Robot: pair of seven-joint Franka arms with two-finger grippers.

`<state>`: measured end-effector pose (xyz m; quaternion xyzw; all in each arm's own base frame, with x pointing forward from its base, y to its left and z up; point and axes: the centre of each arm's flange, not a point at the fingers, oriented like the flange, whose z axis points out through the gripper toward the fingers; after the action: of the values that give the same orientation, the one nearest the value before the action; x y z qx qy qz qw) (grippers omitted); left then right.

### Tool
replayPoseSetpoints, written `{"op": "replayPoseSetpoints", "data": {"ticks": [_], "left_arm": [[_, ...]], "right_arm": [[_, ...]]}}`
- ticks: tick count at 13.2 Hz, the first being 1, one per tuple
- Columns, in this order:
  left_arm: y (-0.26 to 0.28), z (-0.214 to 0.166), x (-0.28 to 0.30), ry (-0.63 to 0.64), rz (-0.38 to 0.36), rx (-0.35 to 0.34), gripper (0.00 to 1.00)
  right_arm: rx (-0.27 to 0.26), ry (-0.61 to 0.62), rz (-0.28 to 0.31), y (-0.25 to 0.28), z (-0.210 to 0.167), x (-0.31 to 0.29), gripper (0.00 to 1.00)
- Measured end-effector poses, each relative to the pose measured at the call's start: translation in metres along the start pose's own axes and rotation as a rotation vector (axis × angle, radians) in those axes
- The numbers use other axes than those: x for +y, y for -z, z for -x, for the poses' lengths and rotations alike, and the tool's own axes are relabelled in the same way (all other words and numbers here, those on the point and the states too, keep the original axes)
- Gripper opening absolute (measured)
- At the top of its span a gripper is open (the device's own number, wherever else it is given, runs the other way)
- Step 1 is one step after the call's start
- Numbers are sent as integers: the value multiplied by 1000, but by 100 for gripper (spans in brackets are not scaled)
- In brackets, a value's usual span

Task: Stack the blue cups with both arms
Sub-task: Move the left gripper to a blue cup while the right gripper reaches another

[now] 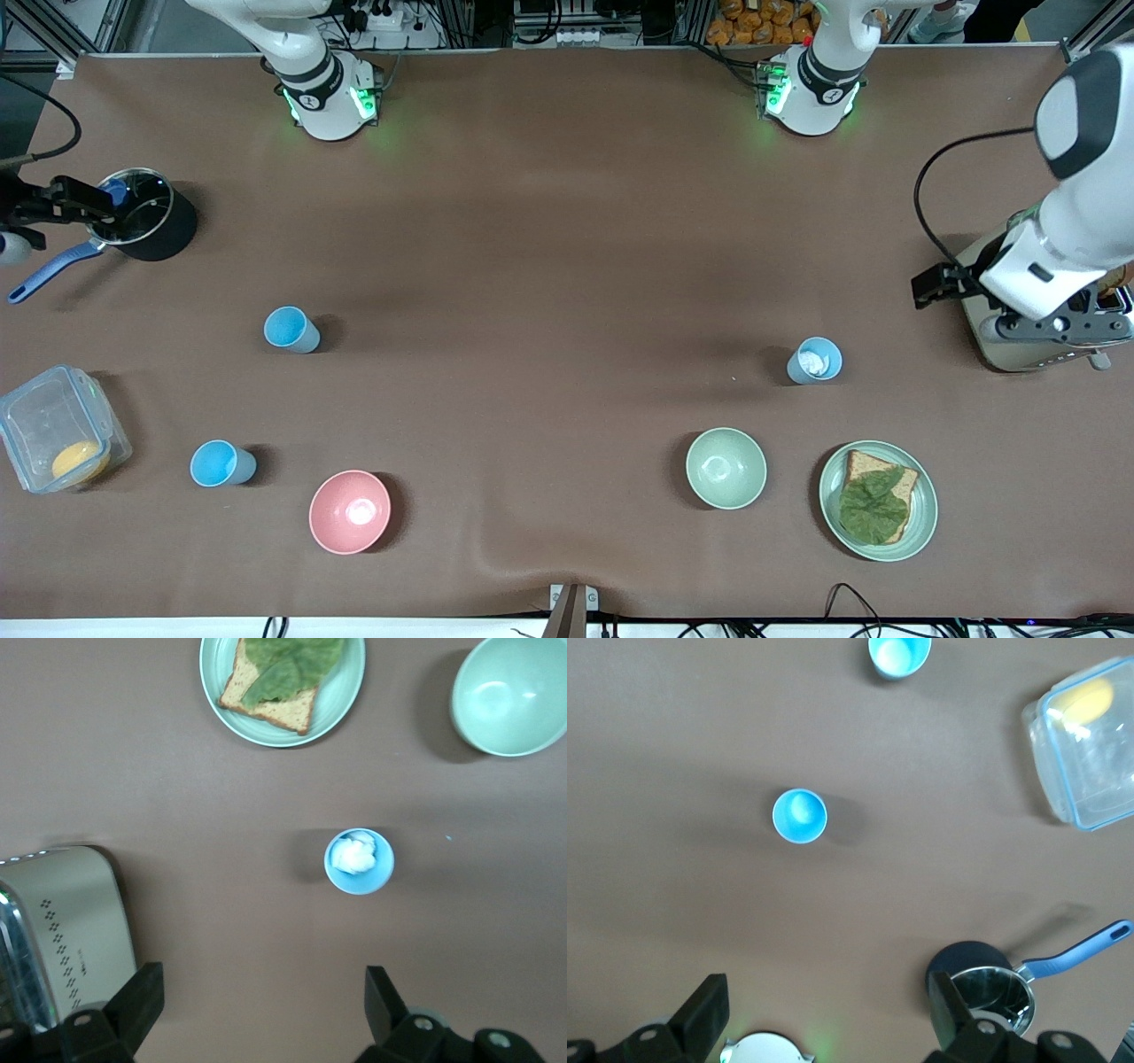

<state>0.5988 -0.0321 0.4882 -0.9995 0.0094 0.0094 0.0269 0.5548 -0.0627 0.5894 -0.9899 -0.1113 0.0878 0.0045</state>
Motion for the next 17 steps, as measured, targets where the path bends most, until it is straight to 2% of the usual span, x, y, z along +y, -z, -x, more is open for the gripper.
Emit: {"op": "replayPoseSetpoints", "data": {"ticks": [4,7,9,11,14,15,17], "left_arm": [[-83,2,5,-9,11,55,100],[-137,-2,9,-14,19,39,100],[-162,-4,12,-20,23,17,100],[-179,-6,16,-25,26,-1,100],[-198,-7,20,-30,30,-7,100],[-206,-8,24,-36,34,-1,100],[-220,-10,34,-51,44,9,100]], "right_arm": [[-55,28,-31,-33,-9,36,100],[-63,40,-35,-78,-36,51,100],[-25,50,-18,-125,-58,53,100],[38,67,10,-184,-75,45,100],[125,45,43,-272,-81,10,100],[133,30,44,-296,-78,-6,100],[114,-13,37,-325,-70,-31,100]]}}
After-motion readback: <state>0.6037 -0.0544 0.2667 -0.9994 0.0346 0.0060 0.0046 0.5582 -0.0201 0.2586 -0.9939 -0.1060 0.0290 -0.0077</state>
